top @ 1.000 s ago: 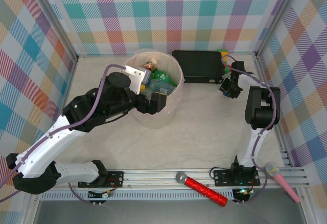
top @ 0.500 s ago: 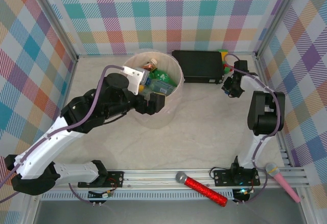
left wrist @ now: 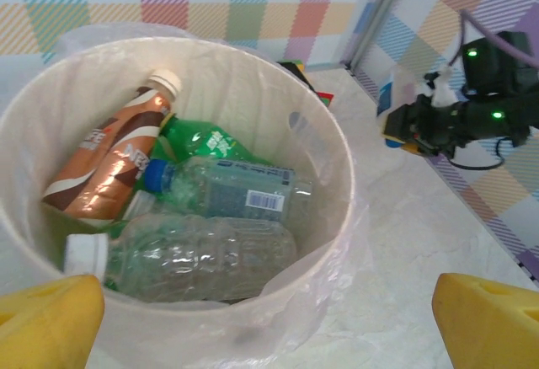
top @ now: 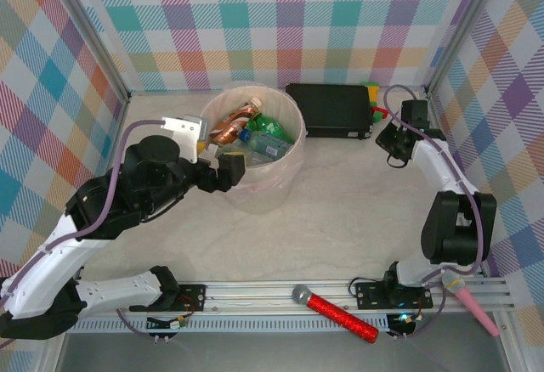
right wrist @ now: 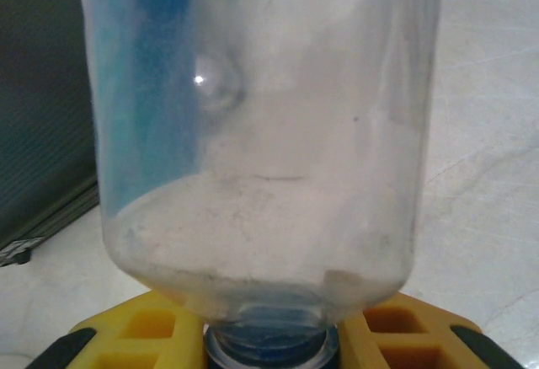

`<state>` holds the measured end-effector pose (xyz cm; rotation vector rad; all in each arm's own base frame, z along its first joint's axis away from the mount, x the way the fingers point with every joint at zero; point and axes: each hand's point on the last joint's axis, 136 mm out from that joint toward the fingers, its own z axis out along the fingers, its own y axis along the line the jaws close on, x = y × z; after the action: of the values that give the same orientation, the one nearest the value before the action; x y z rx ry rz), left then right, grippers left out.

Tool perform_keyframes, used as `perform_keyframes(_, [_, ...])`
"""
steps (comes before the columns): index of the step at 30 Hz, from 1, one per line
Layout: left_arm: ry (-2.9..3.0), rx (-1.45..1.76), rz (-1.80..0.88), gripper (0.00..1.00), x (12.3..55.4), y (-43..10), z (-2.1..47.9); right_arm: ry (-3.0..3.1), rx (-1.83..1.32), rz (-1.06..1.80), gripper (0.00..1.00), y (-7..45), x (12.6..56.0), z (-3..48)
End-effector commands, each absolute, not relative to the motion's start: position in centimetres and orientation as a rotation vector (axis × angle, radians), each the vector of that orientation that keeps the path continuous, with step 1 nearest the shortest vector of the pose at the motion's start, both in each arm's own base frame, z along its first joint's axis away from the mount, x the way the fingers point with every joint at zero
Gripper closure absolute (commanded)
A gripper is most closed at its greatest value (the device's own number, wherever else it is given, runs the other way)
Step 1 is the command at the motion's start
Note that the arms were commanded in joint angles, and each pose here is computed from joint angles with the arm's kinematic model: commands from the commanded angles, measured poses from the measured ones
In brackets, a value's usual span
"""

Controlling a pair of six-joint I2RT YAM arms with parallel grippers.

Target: Put the plastic bottles in the bin

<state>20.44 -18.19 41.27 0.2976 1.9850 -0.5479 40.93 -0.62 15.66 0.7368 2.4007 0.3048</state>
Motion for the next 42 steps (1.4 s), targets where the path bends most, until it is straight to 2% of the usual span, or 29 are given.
perform_keyframes(1, [2.007,0.27,-0.493,0.0,20.2,-16.9,40.4,2.337,0.694,0.351,0.77,0.4,39.9,18.7])
perform_keyframes(10, [2.004,0.251,-0.496,0.0,19.9,-16.3,40.4,2.207,0.453,0.379,0.76,4.3,36.6,27.2])
perform_keyframes(21, [2.004,0.249,-0.504,0.0,19.8,-16.2,40.5,2.128,0.151,0.395,0.76,10.3,33.2,34.2])
perform_keyframes(33, [1.988,0.23,-0.5,0.0,19.7,-15.6,41.0,2.064,-0.239,0.561,0.76,18.4,29.4,39.0])
perform_keyframes(42, [1.983,0.219,-0.494,0.0,19.4,-14.9,41.0,2.078,-0.44,0.569,0.75,22.6,27.7,38.9])
